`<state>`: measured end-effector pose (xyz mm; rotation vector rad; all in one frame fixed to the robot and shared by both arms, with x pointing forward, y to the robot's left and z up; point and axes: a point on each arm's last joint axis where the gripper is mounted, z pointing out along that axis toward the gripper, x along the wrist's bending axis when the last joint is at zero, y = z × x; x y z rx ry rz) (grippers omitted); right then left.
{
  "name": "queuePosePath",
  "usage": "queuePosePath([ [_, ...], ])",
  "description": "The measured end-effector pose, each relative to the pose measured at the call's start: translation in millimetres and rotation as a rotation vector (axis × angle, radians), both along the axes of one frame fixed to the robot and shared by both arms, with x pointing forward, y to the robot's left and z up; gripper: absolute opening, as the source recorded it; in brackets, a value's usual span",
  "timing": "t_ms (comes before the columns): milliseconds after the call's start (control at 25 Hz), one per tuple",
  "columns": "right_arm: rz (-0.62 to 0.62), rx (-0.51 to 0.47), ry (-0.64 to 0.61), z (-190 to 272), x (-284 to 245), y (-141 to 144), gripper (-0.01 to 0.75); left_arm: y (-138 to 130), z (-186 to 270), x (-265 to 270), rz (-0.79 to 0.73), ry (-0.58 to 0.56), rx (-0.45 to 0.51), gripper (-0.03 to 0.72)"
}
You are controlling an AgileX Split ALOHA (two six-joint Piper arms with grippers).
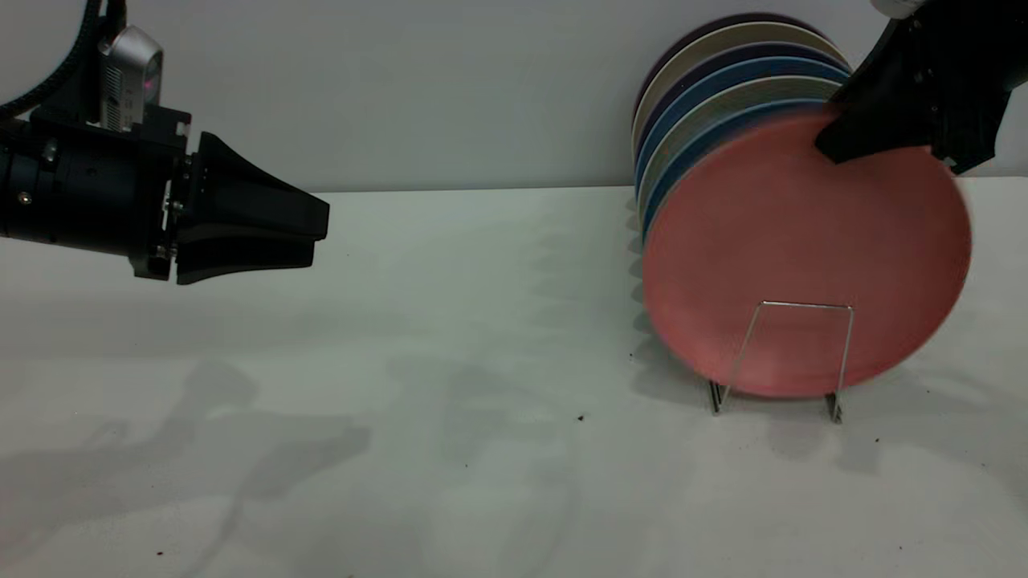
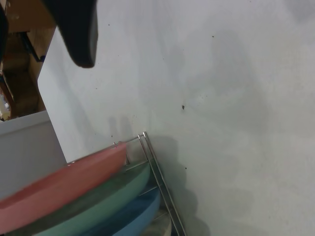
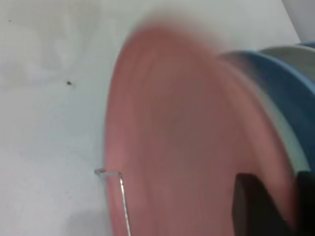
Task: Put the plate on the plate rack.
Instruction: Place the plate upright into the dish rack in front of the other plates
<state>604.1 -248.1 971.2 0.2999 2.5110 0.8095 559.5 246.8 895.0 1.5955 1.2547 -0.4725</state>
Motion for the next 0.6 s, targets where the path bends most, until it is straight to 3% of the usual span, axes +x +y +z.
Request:
queuePosePath([
  [160, 0.002, 0.002, 0.001, 0.0, -0.2, 0.2, 0.252, 0.0, 0.0, 0.0, 0.000, 0.000, 0.000, 0.383],
  [600, 0.010, 0.007, 0.007, 0.0, -0.9, 1.0, 0.261, 0.2, -0.2, 0.4, 0.002, -0.001, 0.004, 0.383],
])
